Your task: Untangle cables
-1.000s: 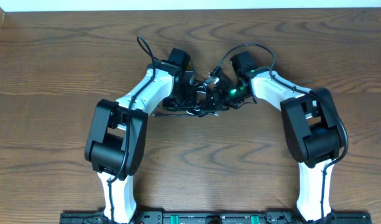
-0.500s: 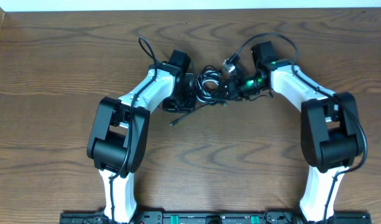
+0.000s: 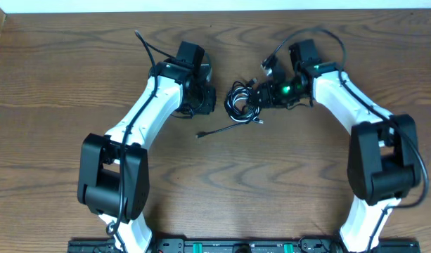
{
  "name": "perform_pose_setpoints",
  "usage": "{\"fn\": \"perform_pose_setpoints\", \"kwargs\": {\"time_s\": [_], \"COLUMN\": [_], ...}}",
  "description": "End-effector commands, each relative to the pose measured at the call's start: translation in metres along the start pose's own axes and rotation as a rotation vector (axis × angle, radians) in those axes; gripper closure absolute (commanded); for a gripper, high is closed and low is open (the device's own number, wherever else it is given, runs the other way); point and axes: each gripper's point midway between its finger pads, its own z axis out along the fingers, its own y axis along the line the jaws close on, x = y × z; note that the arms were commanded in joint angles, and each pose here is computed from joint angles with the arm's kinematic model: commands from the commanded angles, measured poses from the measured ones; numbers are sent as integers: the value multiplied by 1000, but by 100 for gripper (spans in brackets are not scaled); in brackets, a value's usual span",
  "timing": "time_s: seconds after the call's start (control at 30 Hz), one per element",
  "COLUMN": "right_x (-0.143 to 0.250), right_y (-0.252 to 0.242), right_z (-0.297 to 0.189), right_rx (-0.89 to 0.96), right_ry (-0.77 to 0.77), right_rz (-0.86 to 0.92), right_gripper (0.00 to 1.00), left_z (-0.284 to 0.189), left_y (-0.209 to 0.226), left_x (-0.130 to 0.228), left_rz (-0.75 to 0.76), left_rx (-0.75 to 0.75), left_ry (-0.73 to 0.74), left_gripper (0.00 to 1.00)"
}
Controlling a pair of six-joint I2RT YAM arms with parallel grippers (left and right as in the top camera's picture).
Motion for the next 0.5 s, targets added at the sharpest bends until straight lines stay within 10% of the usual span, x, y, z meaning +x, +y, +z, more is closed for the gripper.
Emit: {"fn": "perform_pose_setpoints", "kwargs": {"time_s": [0.0,0.1,0.47], "right_x": [-29,-31,-40], "right_y": [17,36,16], "right_z": [-25,-14,16], "right_rx": [129,97,368], "right_ry": [-119,-127,-162], "right_rz": [-116,-172,-270], "right_gripper": [75,90,97], "left_z": [1,-1,4], "left_y": [5,23,27], "left_x": [1,-1,13], "left_rz": [-3,-49,-79], "left_rx": [-26,-123,-126], "left_ry": [9,-9,39], "left_gripper": [83,83,83]}}
